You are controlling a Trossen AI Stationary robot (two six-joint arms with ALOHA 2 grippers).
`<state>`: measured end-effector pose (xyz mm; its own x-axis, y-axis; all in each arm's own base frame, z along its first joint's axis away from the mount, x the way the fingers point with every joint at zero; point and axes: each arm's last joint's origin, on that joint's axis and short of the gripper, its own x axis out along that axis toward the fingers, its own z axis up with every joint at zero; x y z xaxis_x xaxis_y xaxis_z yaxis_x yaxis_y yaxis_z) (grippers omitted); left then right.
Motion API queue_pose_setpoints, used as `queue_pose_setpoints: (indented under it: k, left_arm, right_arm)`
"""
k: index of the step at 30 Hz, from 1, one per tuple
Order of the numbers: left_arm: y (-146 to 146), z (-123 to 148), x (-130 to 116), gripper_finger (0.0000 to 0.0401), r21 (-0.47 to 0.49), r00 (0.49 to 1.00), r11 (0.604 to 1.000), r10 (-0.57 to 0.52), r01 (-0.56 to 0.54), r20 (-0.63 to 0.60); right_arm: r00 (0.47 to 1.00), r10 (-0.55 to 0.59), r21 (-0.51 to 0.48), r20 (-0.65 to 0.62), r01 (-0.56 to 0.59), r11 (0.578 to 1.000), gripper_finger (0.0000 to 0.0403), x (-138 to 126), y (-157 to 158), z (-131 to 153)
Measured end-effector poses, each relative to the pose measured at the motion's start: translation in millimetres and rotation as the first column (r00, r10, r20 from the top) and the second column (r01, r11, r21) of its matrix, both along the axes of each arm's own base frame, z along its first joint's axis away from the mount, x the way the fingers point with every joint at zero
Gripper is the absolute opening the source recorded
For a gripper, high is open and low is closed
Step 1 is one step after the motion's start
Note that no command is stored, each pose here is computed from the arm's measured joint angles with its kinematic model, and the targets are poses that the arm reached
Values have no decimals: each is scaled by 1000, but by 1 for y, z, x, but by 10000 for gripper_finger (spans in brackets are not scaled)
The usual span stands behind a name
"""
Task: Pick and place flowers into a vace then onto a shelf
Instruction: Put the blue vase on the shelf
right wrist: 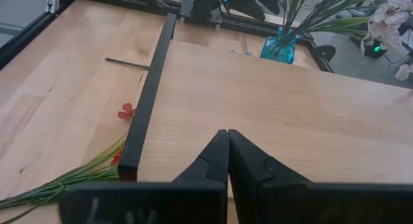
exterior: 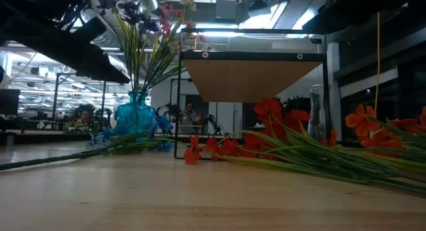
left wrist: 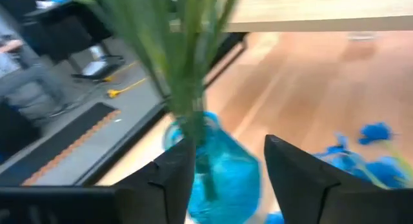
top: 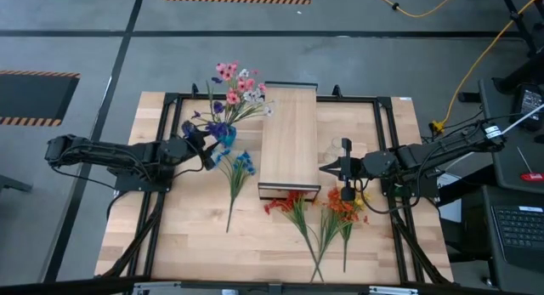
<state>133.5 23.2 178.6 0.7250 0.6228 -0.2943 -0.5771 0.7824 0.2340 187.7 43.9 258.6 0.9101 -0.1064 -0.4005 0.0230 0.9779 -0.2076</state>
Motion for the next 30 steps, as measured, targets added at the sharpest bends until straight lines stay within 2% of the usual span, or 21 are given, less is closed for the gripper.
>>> queue_pose_setpoints:
  k: [4,6,10,15,23,30]
  left_arm:
    - [-2,-1,2,126,-31,995,995,-98,98,-2]
    - [-3,0,2,104,-41,994,993,-112,112,5]
    - [-3,0,2,93,-76,993,991,-108,111,38]
    - [-3,0,2,132,-122,994,988,-86,94,68]
    - [-2,0,1,214,-131,996,991,-12,24,91]
    - [1,1,0,267,-84,994,995,66,-59,86]
  right_arm:
    - [1000,0,0,0,0,1000,8,0,0,0]
    - [1000,0,0,0,0,1000,8,0,0,0]
    - [1000,0,0,0,0,1000,8,0,0,0]
    - [1000,0,0,0,0,1000,8,0,0,0]
    - [1000,0,0,0,0,1000,8,0,0,0]
    - [1000,0,0,0,0,1000,8,0,0,0]
